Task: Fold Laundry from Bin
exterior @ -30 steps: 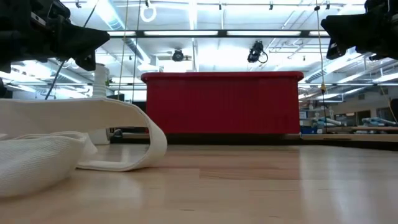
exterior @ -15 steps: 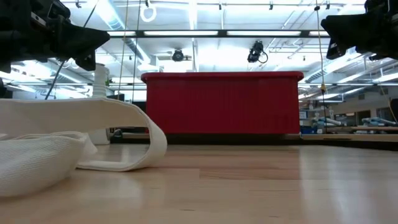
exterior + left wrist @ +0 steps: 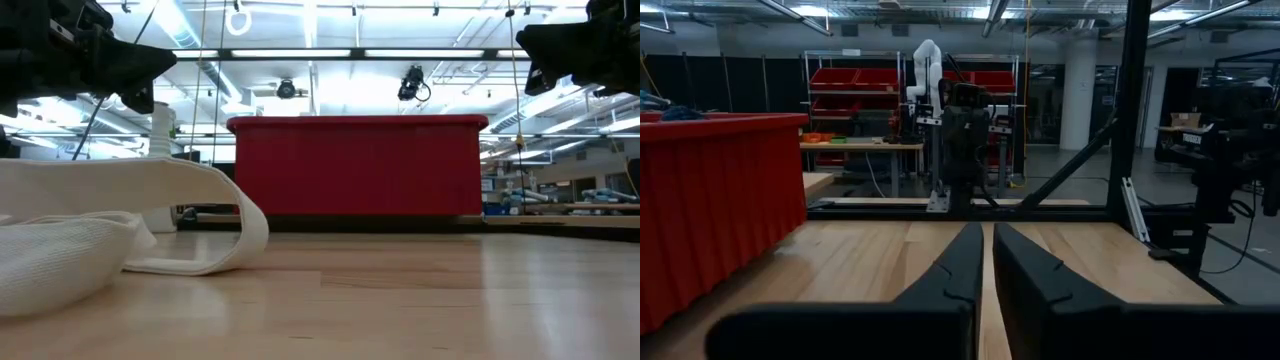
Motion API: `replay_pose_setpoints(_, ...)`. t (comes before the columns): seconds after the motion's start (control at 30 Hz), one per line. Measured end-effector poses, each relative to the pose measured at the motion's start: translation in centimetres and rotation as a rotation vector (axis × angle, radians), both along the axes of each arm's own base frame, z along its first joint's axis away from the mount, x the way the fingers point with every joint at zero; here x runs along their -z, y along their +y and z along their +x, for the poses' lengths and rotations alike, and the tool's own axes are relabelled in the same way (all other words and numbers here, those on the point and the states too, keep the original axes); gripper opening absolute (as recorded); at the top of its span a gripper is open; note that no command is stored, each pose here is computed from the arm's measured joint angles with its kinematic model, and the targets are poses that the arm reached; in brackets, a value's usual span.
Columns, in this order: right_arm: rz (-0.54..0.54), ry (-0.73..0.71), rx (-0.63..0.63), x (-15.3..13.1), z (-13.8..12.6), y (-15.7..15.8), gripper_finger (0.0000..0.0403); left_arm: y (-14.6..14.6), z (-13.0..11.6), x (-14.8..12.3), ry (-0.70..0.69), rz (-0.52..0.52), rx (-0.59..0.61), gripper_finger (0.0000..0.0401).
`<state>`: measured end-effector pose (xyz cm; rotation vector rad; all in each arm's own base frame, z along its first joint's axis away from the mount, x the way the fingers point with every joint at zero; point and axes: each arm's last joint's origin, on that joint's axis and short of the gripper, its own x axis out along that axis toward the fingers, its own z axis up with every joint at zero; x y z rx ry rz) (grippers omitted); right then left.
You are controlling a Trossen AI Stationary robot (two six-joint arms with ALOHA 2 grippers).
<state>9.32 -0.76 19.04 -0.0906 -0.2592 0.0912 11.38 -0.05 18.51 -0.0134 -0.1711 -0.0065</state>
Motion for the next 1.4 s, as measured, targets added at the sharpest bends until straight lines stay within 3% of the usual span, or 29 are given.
replay_pose_setpoints(0.3, 0.0, 0.0, 0.0, 0.0, 0.0, 0.0, 0.0062, 0.0, 0.0, 0.0, 0.0, -0.006, 0.001, 0.0034)
replay_pose_setpoints(0.5, 0.0, 0.0, 0.0, 0.0, 0.0, 0.0, 0.0062, 0.0, 0.0, 0.0, 0.001, -0.219, 0.038, 0.0034)
replay_pose_setpoints(0.63, 0.0, 0.0, 0.0, 0.0, 0.0, 0.0, 0.0062, 0.0, 0.0, -0.1, -0.006, -0.235, 0.042, 0.0034)
replay_pose_setpoints(1.03, 0.0, 0.0, 0.0, 0.0, 0.0, 0.0, 0.0062, 0.0, -0.1, -0.3, -0.031, -0.222, 0.041, 0.0034)
replay_pose_setpoints(1.13, 0.031, -0.001, -0.008, 0.0, 0.0, 0.0, 0.0062, 0.0, -0.1, -0.3, -0.031, -0.175, 0.031, 0.0034)
replay_pose_setpoints(1.27, 0.068, -0.069, -0.03, -0.7, -0.2, 0.1, 0.0062, 0.0, -0.1, -0.4, -0.039, -0.09, 0.014, 0.0034)
replay_pose_setpoints(1.4, 0.116, -0.2, -0.063, -2.0, -0.8, 0.1, 0.0062, 0.0, -0.3, -1.3, -0.143, -0.04, 0.007, 0.0034)
